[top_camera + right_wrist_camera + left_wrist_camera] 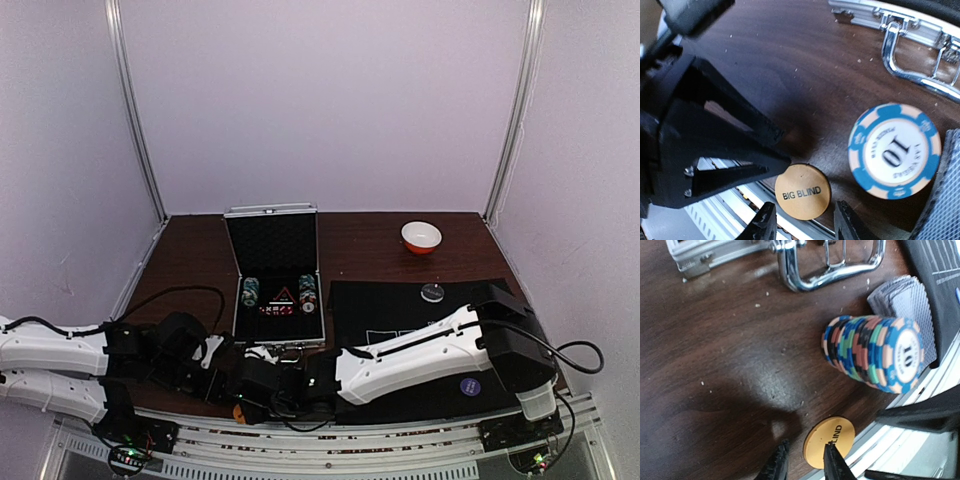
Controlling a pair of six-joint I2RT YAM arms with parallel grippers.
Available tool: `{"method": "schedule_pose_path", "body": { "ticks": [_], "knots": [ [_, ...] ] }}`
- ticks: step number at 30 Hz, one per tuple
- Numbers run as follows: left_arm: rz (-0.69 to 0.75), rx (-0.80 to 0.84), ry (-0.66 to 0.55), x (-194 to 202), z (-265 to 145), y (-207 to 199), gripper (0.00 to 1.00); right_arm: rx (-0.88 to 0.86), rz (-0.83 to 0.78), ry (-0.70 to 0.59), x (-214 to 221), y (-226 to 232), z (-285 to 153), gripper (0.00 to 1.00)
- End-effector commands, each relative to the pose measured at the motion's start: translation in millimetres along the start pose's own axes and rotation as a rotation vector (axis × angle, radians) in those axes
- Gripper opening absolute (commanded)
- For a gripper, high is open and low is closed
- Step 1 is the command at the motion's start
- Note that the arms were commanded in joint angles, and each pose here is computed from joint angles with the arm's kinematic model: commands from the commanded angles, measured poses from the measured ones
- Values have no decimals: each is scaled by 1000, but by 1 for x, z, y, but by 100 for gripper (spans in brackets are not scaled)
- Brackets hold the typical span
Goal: Distribute texas hold em gaming equipment
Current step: Pick up the big blind button from the corner of the board.
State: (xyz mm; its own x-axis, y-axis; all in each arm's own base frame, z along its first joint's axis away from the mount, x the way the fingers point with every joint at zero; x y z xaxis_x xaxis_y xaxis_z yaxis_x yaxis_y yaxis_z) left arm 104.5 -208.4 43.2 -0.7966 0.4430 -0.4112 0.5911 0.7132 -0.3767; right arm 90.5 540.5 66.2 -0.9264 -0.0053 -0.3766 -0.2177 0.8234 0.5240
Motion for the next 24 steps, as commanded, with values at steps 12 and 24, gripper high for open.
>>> {"method": "schedule_pose_path", "body": {
  "ticks": [12, 24],
  "knots": [
    [-14, -14, 24, 11, 11, 9, 26, 71, 28, 3, 12, -19, 20, 43],
    [-8, 65, 55, 27, 13, -5, 23, 35, 58, 99, 32, -21, 25, 40]
  ]
}}
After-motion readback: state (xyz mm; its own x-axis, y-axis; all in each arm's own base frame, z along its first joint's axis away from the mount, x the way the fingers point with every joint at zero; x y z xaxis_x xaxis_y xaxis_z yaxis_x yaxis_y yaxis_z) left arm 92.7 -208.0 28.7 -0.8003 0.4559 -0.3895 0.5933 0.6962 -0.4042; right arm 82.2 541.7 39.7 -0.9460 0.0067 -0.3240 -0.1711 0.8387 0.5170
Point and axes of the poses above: each gripper's point midway between its finger pads, its own z axis out along the fingers, its own y axis along the line the jaws close on, x = y × z, the point moved 1 cm from there along -z, back along the fingers, and after that the axes turned 15 degrees about z, right-handed, at the moved point
